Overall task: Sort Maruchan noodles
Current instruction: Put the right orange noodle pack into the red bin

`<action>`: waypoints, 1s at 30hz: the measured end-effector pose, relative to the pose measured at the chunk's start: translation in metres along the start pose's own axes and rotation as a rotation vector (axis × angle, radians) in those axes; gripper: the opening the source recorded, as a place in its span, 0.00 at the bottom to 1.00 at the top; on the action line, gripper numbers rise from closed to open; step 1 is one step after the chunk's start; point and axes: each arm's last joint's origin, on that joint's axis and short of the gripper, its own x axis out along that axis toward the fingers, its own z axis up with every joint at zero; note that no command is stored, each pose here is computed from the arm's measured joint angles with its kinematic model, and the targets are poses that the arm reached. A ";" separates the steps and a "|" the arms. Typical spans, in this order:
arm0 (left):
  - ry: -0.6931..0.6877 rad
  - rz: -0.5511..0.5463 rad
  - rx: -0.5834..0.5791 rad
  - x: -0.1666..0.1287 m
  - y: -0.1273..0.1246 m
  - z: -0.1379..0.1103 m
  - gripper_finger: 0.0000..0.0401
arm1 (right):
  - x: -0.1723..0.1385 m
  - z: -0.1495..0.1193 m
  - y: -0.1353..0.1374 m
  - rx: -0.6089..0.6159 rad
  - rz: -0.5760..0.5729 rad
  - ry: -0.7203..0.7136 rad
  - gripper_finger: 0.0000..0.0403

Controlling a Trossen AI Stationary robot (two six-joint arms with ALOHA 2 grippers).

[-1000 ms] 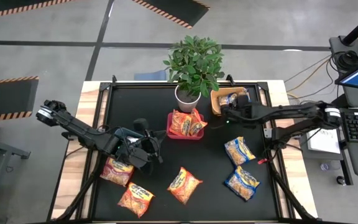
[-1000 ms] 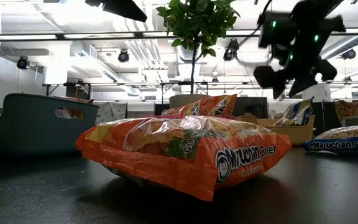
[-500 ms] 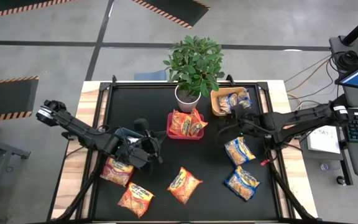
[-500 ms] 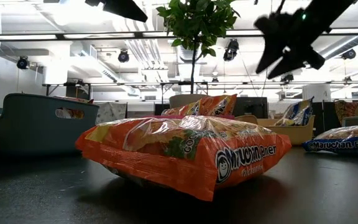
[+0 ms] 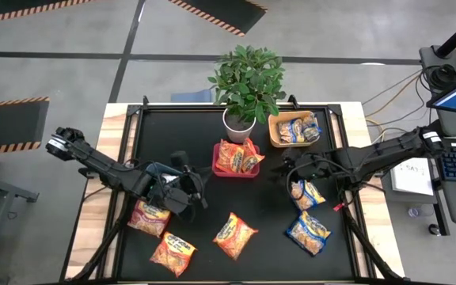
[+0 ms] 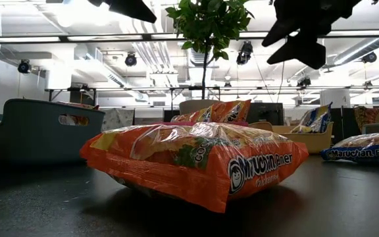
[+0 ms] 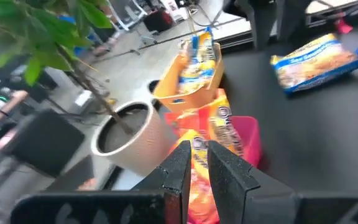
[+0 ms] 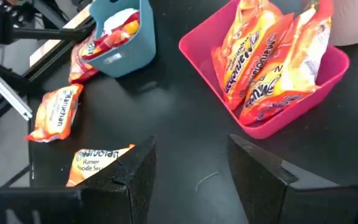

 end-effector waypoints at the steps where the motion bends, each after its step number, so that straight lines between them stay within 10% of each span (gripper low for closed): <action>1: 0.001 -0.025 -0.015 0.000 -0.001 0.000 0.09 | 0.002 -0.001 0.001 0.011 0.001 0.008 0.45; 13: 0.161 -0.570 -0.131 0.004 -0.058 -0.020 0.09 | 0.055 -0.034 0.029 0.078 0.237 0.281 0.45; 30: 0.346 -0.760 -0.082 -0.003 -0.144 -0.035 0.09 | 0.083 -0.078 0.045 0.248 0.212 0.466 0.45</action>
